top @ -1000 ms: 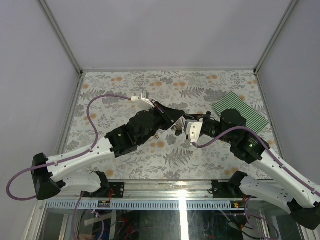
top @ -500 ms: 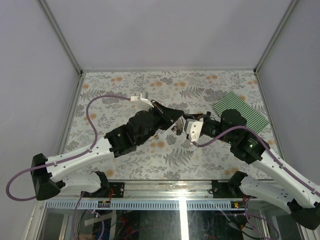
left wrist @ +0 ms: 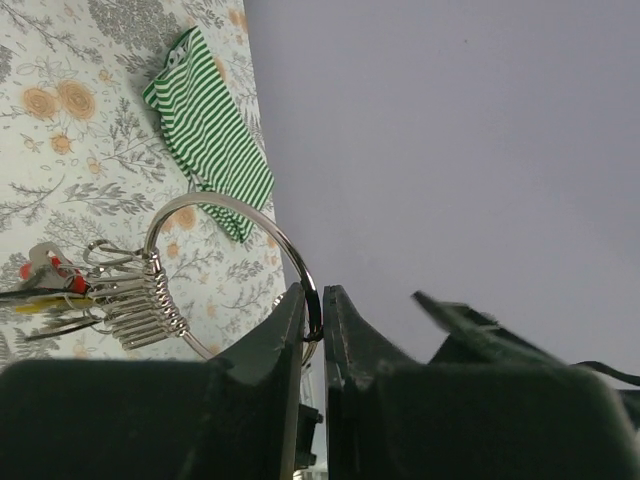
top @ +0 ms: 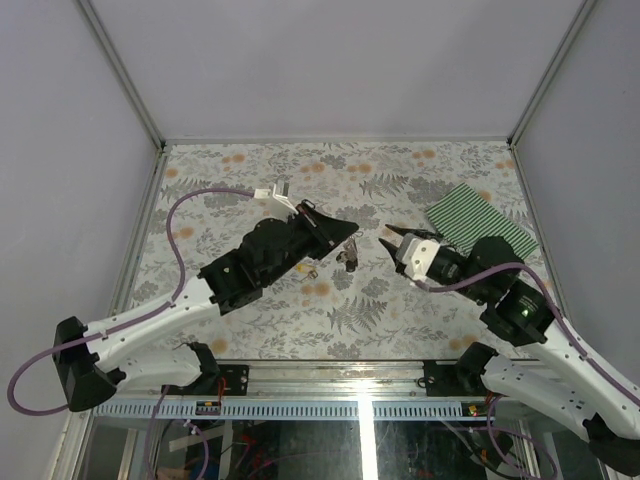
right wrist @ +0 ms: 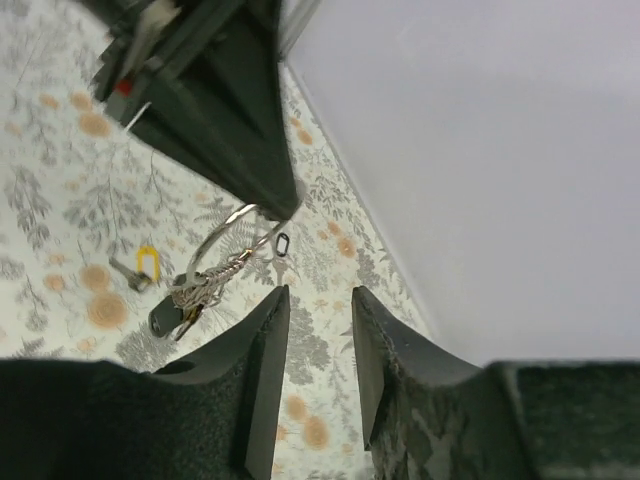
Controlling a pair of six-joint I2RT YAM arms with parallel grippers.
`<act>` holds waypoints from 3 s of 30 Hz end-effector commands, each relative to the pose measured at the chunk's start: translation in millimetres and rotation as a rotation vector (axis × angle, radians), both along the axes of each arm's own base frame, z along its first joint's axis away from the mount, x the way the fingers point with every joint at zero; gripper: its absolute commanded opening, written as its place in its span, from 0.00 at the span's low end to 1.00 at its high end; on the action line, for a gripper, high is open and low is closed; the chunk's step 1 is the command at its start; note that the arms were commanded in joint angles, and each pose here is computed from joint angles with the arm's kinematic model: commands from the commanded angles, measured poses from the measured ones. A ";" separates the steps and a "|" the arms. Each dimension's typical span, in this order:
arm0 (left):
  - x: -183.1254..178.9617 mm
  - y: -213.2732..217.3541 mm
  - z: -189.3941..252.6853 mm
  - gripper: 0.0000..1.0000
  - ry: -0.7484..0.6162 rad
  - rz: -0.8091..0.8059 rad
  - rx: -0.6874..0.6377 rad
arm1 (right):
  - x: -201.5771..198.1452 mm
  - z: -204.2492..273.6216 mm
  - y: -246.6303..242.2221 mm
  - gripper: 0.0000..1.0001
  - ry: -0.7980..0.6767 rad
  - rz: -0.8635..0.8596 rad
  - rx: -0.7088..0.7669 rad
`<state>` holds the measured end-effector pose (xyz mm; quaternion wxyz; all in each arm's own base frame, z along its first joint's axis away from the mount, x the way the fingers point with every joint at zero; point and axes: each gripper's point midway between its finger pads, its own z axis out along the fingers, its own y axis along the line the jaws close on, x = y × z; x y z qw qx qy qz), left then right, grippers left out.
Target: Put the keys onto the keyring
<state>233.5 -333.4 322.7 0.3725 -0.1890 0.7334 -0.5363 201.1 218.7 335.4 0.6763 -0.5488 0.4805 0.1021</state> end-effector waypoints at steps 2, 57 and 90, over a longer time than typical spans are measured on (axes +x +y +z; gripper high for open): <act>-18.5 4.2 42.3 0.00 -0.230 -0.117 -0.103 | -3.4 36.5 -9.1 0.43 0.320 -0.127 0.432; -93.8 21.4 103.8 0.14 -0.660 -0.395 -0.165 | -74.8 57.7 38.8 0.00 0.345 0.385 0.428; -43.5 50.8 30.6 0.85 -1.185 -0.088 0.623 | -13.5 -25.2 0.4 0.00 1.038 -0.430 -0.024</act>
